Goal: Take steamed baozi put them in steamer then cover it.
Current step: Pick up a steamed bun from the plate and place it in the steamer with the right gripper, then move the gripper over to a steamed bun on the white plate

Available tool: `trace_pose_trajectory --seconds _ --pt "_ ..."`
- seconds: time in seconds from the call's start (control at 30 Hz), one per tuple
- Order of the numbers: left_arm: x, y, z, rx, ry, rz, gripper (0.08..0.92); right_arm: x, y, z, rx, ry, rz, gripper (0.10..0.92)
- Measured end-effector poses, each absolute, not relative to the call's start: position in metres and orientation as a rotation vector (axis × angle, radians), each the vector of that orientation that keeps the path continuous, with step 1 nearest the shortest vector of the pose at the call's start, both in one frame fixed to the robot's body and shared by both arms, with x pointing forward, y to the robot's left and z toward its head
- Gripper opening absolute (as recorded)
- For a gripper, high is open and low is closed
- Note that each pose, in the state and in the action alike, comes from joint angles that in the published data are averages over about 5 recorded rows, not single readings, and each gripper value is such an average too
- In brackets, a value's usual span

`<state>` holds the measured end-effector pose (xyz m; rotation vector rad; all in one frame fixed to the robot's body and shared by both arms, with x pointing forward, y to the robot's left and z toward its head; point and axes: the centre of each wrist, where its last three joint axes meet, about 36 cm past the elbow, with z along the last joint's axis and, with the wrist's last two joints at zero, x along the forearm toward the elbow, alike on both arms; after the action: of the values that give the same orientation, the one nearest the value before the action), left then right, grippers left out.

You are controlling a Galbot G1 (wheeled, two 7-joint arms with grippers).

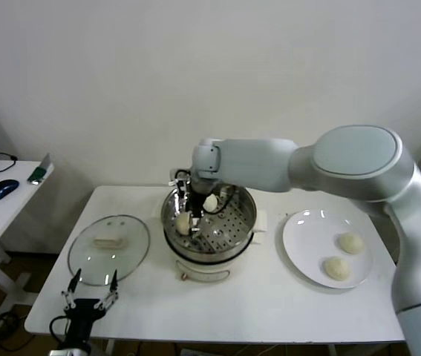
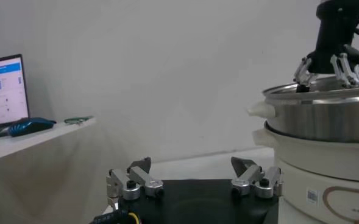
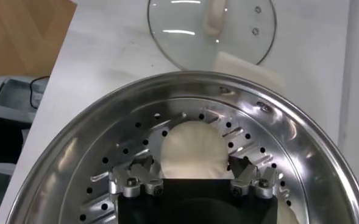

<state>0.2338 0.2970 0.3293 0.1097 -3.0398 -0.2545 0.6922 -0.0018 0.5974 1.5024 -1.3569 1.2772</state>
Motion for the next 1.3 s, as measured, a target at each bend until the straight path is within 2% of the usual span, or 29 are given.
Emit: trace_pose_trajectory --seconds 0.3,0.6,0.8,1.03,1.3 --pt "0.236 0.297 0.331 0.106 -3.039 -0.264 0.823 0.705 -0.059 0.655 1.473 -1.377 1.314 0.823" --pt "0.234 0.296 0.328 0.091 -3.016 -0.286 0.823 0.697 -0.168 0.684 1.393 -1.384 1.322 0.823" --pt "0.234 0.298 0.329 0.084 -3.009 -0.3 0.823 0.677 -0.242 0.666 1.347 -1.376 1.314 0.823" --pt "0.233 0.301 0.333 0.093 -3.003 -0.328 0.823 0.652 -0.319 0.621 1.295 -1.355 1.289 0.823" --pt "0.227 0.3 0.334 0.098 -2.982 -0.359 0.823 0.623 -0.378 0.56 1.257 -1.301 1.264 0.823"
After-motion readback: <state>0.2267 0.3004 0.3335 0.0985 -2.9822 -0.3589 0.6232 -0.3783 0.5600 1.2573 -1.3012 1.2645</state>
